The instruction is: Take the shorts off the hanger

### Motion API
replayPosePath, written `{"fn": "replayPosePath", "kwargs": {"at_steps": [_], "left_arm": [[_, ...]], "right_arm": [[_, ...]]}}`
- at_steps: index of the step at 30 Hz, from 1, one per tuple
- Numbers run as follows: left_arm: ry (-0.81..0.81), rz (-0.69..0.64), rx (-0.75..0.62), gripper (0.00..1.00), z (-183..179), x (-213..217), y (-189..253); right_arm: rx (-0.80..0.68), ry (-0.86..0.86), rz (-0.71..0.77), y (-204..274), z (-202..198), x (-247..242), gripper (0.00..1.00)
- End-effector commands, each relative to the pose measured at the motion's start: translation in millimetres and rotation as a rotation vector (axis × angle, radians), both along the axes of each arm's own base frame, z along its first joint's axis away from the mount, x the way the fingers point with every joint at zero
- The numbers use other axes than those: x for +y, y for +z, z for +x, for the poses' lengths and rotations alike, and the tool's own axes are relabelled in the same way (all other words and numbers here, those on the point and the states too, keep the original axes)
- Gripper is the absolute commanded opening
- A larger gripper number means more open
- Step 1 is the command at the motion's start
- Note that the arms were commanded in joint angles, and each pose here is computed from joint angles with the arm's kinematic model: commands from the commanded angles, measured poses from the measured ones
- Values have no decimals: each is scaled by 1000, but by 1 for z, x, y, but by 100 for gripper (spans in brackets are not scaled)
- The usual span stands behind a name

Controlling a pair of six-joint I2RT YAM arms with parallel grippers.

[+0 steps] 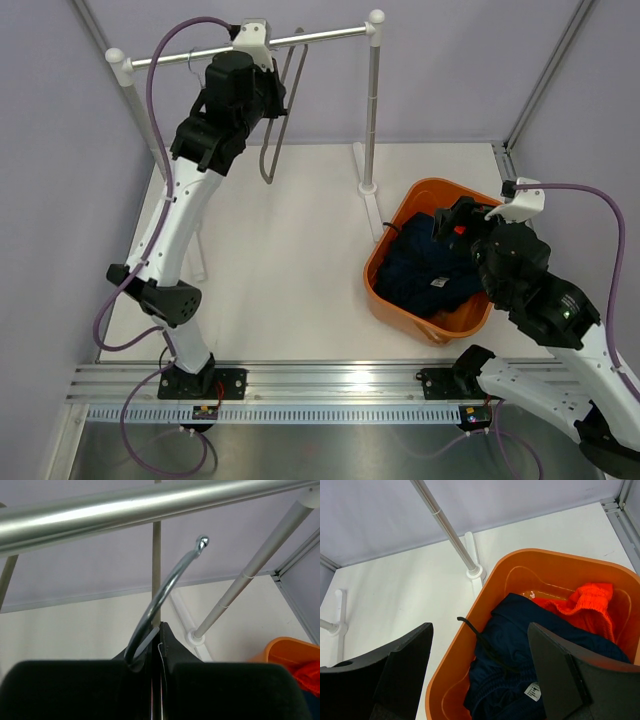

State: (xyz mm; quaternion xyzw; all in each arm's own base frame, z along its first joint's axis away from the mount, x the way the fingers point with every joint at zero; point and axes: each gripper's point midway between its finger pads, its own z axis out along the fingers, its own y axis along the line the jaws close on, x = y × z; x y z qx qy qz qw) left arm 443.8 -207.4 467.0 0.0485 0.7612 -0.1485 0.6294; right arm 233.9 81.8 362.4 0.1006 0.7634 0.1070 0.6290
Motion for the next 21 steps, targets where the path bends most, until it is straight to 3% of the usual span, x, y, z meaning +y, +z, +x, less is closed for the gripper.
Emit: {"fn": "replayPosePath", "kwargs": {"at_steps": [1, 21], "left_arm": [[11, -103, -150, 0, 11, -2, 43], [144, -106, -254, 0, 59, 15, 48]], "right_arm": [[-70, 29, 33, 28, -3, 0, 85], [-83, 79, -9, 26, 1, 10, 87]]}}
